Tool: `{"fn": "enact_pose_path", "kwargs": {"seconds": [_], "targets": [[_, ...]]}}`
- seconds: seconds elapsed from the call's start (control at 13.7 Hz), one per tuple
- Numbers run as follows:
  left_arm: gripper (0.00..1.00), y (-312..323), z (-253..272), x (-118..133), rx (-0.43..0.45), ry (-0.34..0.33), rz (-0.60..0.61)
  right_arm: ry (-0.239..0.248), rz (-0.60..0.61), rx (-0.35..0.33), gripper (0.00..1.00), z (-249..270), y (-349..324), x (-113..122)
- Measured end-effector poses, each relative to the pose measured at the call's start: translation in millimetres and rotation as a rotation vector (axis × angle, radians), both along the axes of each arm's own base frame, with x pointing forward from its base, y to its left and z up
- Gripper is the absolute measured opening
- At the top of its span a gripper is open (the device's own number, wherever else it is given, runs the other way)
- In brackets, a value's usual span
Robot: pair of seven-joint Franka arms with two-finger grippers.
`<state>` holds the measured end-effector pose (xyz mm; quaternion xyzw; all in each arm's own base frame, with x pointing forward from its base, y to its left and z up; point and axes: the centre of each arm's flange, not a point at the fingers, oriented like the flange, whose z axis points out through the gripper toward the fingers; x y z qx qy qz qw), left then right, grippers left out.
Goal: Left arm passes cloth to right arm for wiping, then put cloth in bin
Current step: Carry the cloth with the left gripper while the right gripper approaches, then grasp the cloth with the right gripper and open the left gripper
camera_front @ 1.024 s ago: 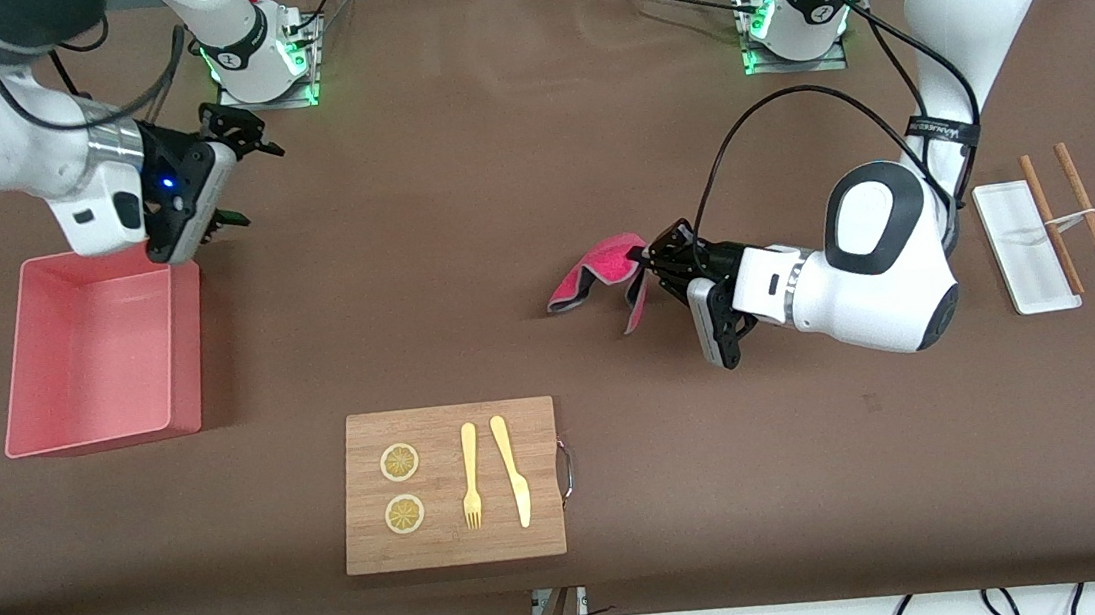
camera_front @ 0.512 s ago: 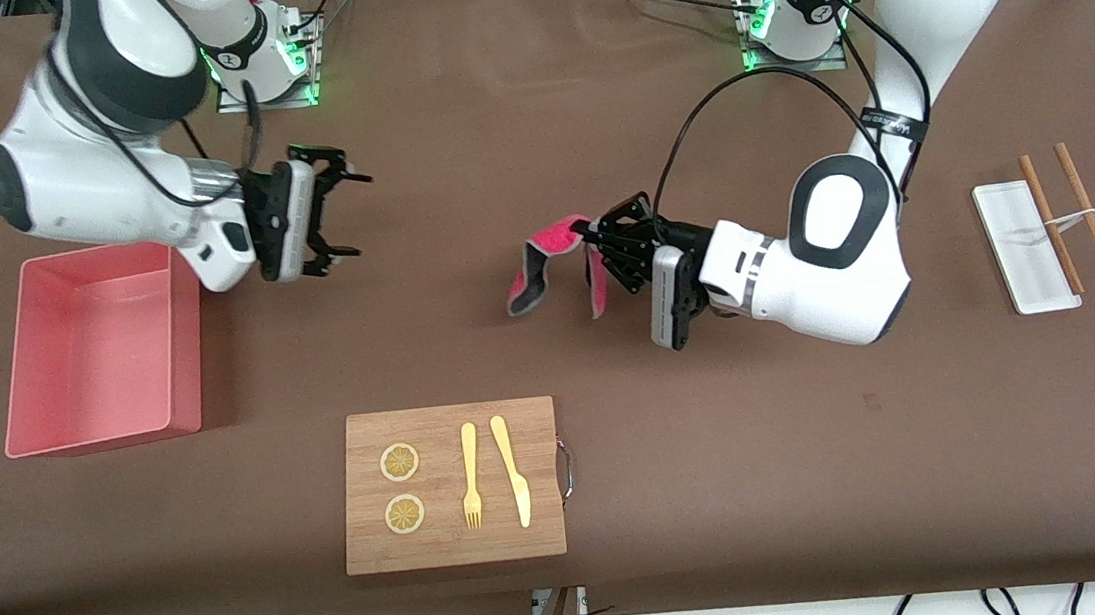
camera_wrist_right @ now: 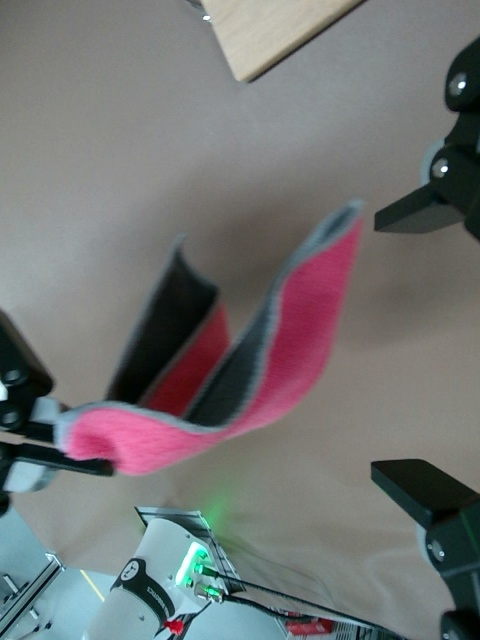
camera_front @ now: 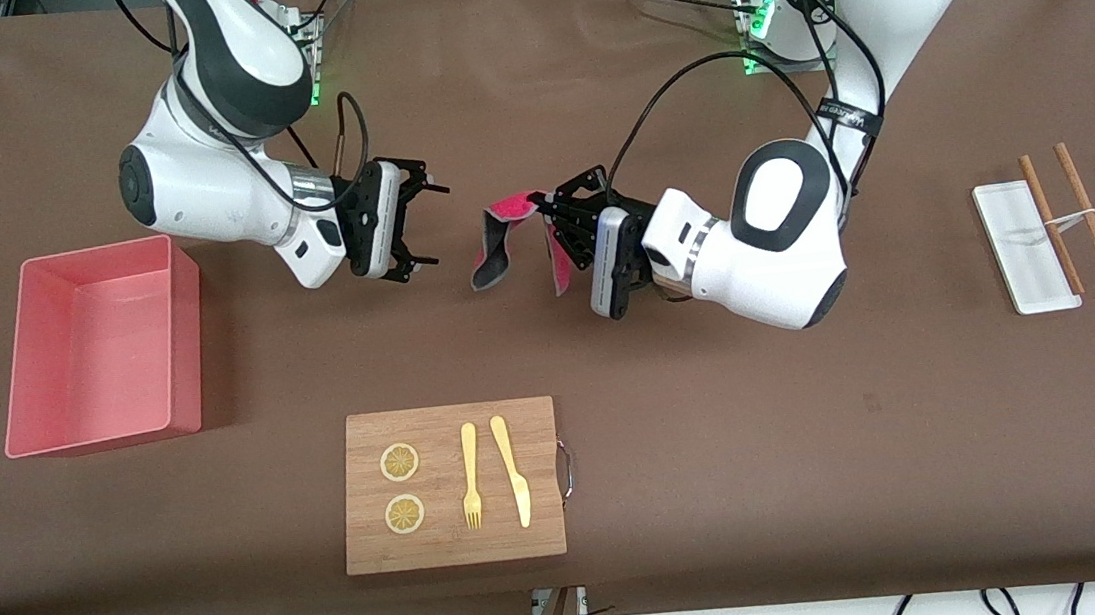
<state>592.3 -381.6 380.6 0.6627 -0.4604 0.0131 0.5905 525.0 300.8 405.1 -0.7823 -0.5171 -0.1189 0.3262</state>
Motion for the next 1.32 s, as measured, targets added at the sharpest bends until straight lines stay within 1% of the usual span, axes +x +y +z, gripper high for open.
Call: {"fn": "enact_pose_path", "kwargs": {"seconds": [0.37,0.51,0.73,0.8,0.88,0.95,1.1,1.24,1.32], "targets": [[0.03,-5.8,-0.8,-4.2,0.001,0.001,-0.010,-0.066,0.038,0.006,1.00,5.1,45.1,-20.5],[0.03,-6.0,-1.7,-4.8,0.002,0.002,-0.011,-0.103,0.033,0.007,1.00,5.2,58.1,-24.6],[0.03,-6.1,-1.8,-4.9,0.002,0.002,-0.011,-0.129,0.026,0.007,1.00,0.6,68.8,-27.0],[0.03,-6.1,-1.8,-4.7,0.002,0.001,-0.009,-0.133,0.021,0.006,0.94,-0.2,69.2,-26.3],[0.03,-6.0,-1.9,-4.1,0.003,0.000,-0.006,-0.136,0.019,0.006,0.94,-0.8,69.2,-25.9],[0.03,-5.9,-2.0,-3.8,0.004,-0.002,-0.003,-0.136,0.018,0.006,0.89,-1.1,69.4,-25.8],[0.03,-6.0,-2.0,-3.5,0.004,-0.003,-0.001,-0.135,0.016,0.006,0.62,-1.1,69.6,-25.9],[0.03,-6.0,-2.0,-3.3,0.004,-0.004,0.000,-0.124,0.001,0.004,0.41,-1.1,68.9,-25.3],[0.03,-6.0,-2.0,-3.3,0.004,-0.004,0.000,-0.122,-0.003,-0.001,0.30,-1.1,68.4,-25.0]]}}
